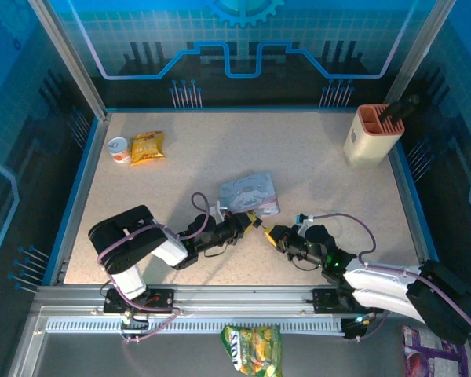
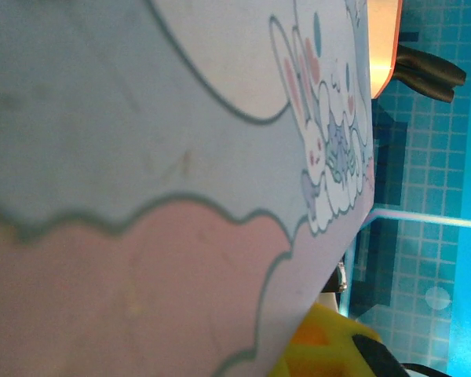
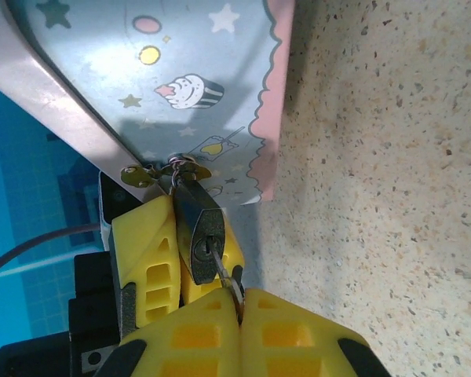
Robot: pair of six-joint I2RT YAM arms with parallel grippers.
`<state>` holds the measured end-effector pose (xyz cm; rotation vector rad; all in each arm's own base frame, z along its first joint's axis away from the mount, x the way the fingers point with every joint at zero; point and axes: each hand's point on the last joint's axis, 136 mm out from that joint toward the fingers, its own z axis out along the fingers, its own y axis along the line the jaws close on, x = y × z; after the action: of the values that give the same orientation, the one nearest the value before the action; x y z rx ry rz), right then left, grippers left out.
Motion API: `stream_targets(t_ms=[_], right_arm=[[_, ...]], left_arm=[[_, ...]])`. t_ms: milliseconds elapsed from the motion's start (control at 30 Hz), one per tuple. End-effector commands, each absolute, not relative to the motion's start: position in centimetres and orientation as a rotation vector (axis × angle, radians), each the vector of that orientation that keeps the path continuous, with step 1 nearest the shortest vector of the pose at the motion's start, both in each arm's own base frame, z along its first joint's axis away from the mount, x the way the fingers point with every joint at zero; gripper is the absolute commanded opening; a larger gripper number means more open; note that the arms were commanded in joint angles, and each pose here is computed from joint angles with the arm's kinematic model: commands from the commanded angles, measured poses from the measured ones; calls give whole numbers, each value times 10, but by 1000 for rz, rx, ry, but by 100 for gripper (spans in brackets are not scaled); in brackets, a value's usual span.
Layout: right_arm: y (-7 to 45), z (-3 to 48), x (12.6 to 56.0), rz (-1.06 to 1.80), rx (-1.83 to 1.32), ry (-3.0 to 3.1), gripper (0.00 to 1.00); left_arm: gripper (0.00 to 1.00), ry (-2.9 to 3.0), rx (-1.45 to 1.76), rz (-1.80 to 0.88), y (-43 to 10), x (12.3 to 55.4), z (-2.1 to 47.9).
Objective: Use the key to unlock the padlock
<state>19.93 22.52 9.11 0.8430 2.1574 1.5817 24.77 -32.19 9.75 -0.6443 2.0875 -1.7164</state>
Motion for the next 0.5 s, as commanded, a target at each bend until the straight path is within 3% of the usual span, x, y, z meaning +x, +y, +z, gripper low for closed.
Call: stream_targets(t_ms=[0,467], right_arm=[[225,111,209,1668,838,2068,0],[216,121,217,1696,820,2066,0]], left_arm=[[0,1945,-433,-2024,-351,223,169],[0,1911,-394,-2053,-355,222,183]])
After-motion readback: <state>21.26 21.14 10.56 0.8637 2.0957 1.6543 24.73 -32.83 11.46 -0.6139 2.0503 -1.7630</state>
